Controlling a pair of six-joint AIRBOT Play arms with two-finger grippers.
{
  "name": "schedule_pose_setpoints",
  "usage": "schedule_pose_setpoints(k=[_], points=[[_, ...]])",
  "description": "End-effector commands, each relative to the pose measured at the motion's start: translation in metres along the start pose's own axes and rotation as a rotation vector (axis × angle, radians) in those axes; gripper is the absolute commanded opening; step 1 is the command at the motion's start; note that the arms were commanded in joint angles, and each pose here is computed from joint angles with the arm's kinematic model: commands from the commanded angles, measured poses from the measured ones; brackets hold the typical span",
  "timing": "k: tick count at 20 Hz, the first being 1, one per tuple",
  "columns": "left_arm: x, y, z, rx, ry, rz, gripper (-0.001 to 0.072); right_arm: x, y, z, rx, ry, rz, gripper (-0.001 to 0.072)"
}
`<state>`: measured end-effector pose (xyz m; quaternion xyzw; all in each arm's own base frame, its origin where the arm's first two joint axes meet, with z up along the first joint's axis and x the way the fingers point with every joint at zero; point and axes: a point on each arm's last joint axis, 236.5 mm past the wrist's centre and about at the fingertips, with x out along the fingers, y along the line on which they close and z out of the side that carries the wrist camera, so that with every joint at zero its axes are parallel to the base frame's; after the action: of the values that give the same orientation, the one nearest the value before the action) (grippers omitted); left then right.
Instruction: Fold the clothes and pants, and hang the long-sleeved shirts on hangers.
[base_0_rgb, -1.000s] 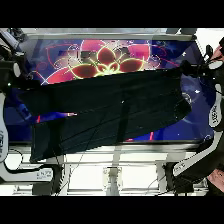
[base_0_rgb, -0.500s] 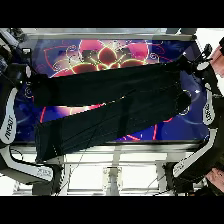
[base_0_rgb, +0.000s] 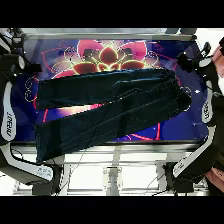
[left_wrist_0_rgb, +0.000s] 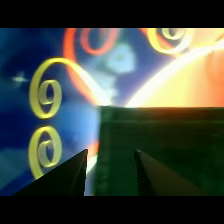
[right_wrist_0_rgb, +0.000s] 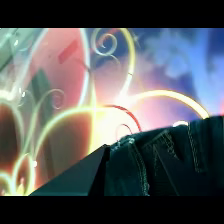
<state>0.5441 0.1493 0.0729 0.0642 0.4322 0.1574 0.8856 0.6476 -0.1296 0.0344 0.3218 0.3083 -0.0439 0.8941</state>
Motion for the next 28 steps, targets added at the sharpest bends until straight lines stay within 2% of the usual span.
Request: schedule_pose_setpoints(k=[1,2,3,4,6,8,14,16,19,25,28], points=[[-0.031,0.034,-0.046,0.131,0.245,0.032,0.0361,-0.049,0.004,0.002,-0.120,0.163,-0.012,0.0328],[-0.039,0.038,-0.068,0.150,0.337,0.009,0.0372,-0.066,-0.004,-0.009,-0.168,0.235,-0.032,0.0328],[-0.047,0.036,-0.088,0.137,0.416,-0.047,0.0447,-0.081,-0.014,-0.022,-0.221,0.313,-0.050,0.0328],[-0.056,0.029,-0.105,0.099,0.470,-0.127,0.0474,-0.095,-0.025,-0.038,-0.256,0.399,-0.068,0.0328],[-0.074,0.017,-0.126,0.014,0.498,-0.250,0.0475,-0.120,-0.045,-0.071,-0.278,0.551,-0.092,0.0328],[-0.097,0.019,-0.163,0.000,0.538,-0.280,0.0475,-0.139,-0.054,-0.097,-0.277,0.655,-0.088,0.0328],[-0.167,0.009,-0.308,0.030,0.724,-0.349,0.0473,-0.174,-0.048,-0.131,-0.259,0.746,-0.076,0.0328],[-0.186,-0.001,-0.349,-0.022,0.809,-0.409,0.0474,-0.183,-0.046,-0.141,-0.250,0.771,-0.073,0.0328],[-0.191,-0.032,-0.364,-0.149,0.792,-0.536,0.0473,-0.192,-0.043,-0.149,-0.244,0.785,-0.071,0.0328],[-0.186,-0.002,-0.405,-0.480,0.950,-0.403,0.0476,-0.194,-0.032,-0.148,-0.237,0.763,-0.041,0.0328],[-0.185,0.018,-0.434,-0.495,1.089,-0.315,0.0477,-0.193,-0.027,-0.148,-0.230,0.755,-0.021,0.0328]])
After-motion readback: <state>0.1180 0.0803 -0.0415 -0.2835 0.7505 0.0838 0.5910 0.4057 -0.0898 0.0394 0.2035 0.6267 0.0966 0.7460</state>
